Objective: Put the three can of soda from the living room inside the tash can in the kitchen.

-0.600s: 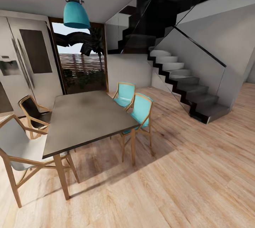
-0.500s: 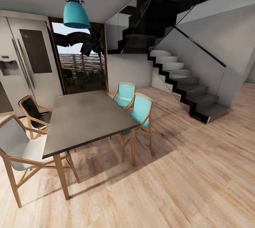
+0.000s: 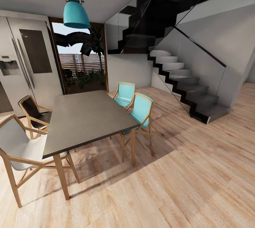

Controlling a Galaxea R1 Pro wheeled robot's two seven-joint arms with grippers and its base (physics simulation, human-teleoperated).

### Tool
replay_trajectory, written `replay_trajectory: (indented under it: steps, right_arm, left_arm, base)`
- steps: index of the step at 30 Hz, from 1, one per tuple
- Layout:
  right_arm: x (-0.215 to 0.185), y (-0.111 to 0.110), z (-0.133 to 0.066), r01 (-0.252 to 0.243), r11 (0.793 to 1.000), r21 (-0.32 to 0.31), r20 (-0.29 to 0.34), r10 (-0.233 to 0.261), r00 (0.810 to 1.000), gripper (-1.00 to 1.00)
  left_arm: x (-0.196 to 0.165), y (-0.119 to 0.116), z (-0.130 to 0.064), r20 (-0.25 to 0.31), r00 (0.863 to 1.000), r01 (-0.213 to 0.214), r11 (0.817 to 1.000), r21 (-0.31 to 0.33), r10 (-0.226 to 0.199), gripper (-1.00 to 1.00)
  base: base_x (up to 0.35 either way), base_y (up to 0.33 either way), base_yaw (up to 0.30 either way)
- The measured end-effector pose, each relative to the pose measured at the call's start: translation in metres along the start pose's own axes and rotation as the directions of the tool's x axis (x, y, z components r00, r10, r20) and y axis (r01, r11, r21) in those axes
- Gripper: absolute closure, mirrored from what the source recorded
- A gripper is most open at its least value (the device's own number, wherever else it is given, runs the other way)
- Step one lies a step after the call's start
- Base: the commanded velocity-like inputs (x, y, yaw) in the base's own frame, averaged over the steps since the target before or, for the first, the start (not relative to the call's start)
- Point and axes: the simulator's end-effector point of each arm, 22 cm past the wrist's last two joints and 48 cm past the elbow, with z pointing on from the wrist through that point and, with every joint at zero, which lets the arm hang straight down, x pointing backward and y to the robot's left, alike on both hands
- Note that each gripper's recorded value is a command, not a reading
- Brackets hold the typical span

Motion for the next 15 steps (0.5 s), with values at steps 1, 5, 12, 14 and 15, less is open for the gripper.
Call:
replay_trajectory:
  steps: [1, 5, 12, 14, 15]
  right_arm:
    - [0.0, 0.0, 0.0, 0.0, 1.0, 0.0, 0.0, 0.0, 1.0, -1.0]
    - [0.0, 0.0, 0.0, 0.0, 1.0, 0.0, 0.0, 0.0, 1.0, -1.0]
    - [0.004, 0.015, 0.0, -0.008, 0.999, -0.035, -0.009, 0.008, 1.0, -1.0]
    - [0.005, 0.016, 0.0, -0.009, 0.999, -0.038, -0.01, 0.008, 1.0, -1.0]
    - [0.005, 0.016, 0.0, -0.01, 0.999, -0.039, -0.011, 0.009, 1.0, -1.0]
  left_arm:
    - [0.0, 0.0, 0.0, 0.0, 1.0, 0.0, 1.0, 0.0, 0.0, -1.0]
    - [0.0, 0.0, 0.0, 0.0, 1.0, 0.0, 1.0, 0.0, 0.0, -1.0]
    - [-0.008, -0.021, 0.0, 0.014, 1.0, -0.015, 0.999, 0.028, 0.015, -1.0]
    - [-0.009, -0.025, -0.001, 0.015, 1.0, -0.018, 0.999, 0.033, 0.017, -1.0]
    - [-0.009, -0.026, -0.001, 0.016, 1.0, -0.019, 0.999, 0.036, 0.018, -1.0]
  base:
    - [0.0, 0.0, 0.0]
    - [0.0, 0.0, 0.0]
    - [0.0, 0.091, 0.0]
    - [-0.027, 0.232, 0.0]
    - [-0.07, 0.24, 0.0]
